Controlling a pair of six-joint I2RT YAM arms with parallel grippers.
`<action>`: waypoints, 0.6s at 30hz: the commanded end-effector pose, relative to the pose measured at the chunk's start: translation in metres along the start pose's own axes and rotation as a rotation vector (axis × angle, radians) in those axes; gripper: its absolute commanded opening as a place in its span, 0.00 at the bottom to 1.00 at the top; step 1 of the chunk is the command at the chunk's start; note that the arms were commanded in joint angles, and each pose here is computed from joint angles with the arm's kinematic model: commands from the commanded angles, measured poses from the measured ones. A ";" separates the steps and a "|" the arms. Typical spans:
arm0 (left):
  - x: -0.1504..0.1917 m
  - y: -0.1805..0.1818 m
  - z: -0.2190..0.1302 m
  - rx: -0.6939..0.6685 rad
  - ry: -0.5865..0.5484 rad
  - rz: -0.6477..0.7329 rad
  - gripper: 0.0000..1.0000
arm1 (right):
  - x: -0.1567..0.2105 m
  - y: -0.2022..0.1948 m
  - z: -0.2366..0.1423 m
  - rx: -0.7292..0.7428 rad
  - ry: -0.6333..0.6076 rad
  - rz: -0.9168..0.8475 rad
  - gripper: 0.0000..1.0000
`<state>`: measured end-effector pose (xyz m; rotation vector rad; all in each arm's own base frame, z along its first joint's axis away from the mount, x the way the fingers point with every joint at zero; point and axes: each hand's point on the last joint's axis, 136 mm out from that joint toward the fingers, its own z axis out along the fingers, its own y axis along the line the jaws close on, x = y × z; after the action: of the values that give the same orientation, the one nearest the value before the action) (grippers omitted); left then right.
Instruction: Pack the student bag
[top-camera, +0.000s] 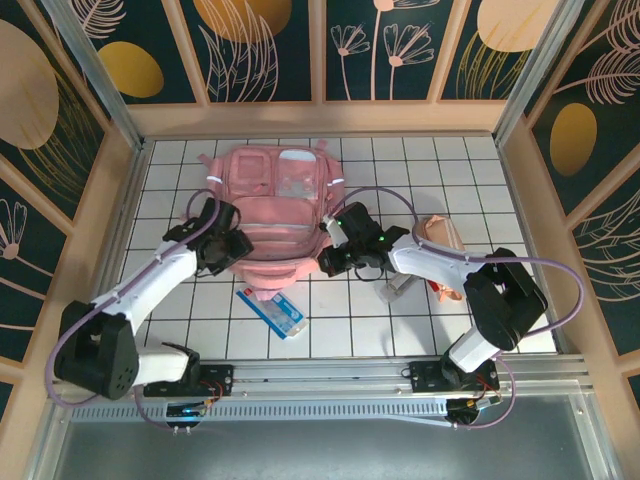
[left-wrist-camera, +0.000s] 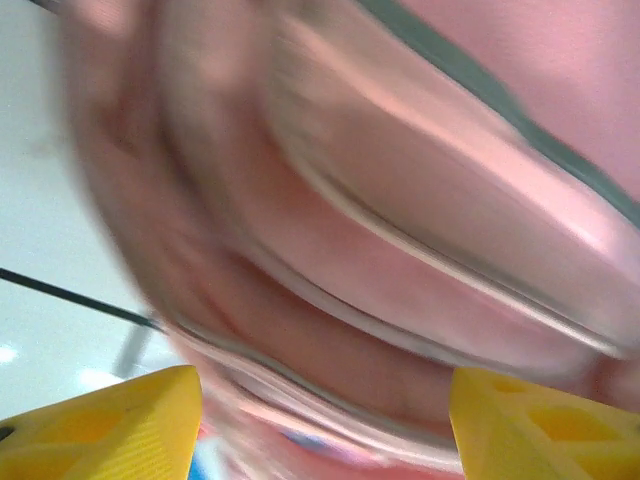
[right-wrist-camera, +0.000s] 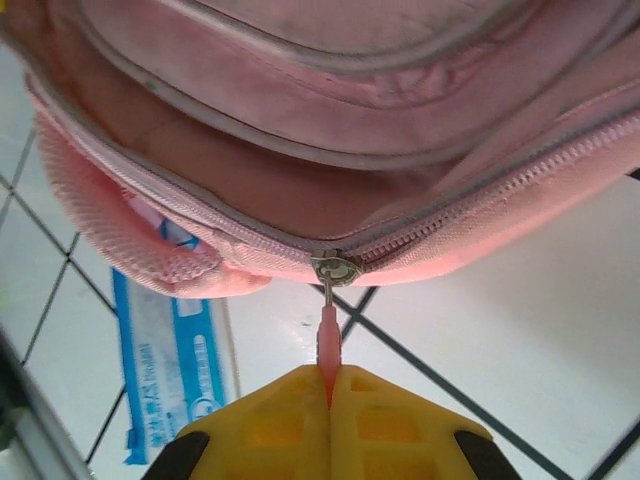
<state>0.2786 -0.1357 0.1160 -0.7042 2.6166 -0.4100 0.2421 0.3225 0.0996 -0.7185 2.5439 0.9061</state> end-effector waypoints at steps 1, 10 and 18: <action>0.009 -0.008 -0.004 0.000 0.001 -0.114 0.66 | -0.010 0.028 -0.009 -0.114 -0.021 -0.038 0.00; 0.059 -0.029 0.041 0.046 0.103 -0.219 0.67 | -0.007 0.021 -0.014 -0.070 -0.030 -0.051 0.00; 0.051 0.003 0.040 -0.103 -0.009 -0.192 0.57 | -0.006 0.011 -0.012 -0.015 -0.025 -0.066 0.00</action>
<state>0.2588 -0.1873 0.0701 -0.9585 2.6159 -0.4628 0.2396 0.3230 0.1005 -0.7453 2.5368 0.9146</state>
